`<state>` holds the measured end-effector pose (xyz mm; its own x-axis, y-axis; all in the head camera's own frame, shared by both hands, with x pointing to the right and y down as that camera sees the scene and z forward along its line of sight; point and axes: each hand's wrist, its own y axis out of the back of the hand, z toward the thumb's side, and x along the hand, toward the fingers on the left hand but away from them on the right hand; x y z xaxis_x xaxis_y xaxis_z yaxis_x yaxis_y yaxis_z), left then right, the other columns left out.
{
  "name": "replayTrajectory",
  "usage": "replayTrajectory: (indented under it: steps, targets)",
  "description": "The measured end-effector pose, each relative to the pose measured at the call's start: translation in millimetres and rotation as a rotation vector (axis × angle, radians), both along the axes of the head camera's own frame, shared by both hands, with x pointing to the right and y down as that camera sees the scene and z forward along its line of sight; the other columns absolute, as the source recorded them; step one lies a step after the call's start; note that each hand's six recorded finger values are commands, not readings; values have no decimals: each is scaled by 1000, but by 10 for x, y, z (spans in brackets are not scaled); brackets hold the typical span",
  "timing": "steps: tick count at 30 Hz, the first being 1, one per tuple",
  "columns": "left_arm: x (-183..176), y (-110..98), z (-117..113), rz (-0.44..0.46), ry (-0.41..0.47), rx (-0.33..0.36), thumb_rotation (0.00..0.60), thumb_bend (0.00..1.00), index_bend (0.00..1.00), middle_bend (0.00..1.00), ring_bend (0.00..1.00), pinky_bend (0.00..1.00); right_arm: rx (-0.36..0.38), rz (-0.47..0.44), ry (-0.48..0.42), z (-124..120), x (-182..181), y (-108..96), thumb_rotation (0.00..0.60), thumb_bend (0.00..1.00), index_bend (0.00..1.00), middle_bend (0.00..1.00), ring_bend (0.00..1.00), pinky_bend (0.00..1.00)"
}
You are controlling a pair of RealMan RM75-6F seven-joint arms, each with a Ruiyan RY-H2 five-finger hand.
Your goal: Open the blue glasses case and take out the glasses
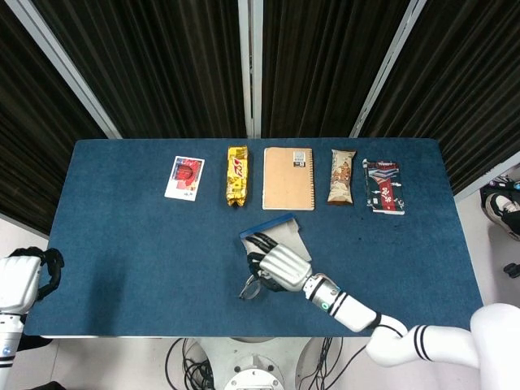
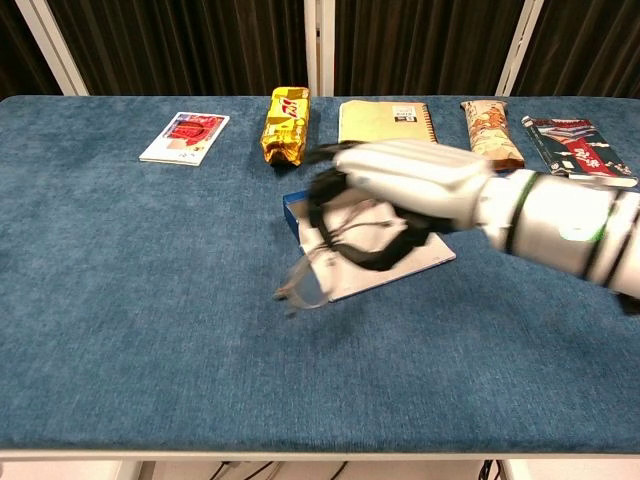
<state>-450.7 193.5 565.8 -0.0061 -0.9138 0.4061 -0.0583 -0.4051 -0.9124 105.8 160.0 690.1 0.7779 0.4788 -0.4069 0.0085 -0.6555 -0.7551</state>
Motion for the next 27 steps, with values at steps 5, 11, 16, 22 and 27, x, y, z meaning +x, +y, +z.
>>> replayTrajectory:
  steps: [5,11,16,22,27]
  targets:
    - [-6,-3,1,-1,2,-1,600,580,662,645,452,441,18,-84,-21,70,-460,41,600,385,593,237,0,0]
    - [-10,-4,0,-3,5,-1,600,580,662,645,452,441,32,-137,56,259,-698,45,600,327,92,86,0,0]
    - [-9,-5,1,-3,6,-1,600,579,662,644,452,441,55,-126,88,225,-673,-27,600,327,0,23,0,0]
    - [-3,-3,2,0,3,0,600,579,663,644,453,440,118,13,84,-84,-168,-295,600,327,0,38,0,0]
    - [4,1,-1,4,1,2,600,579,662,645,452,440,181,191,152,-412,713,-439,600,327,0,43,0,0]
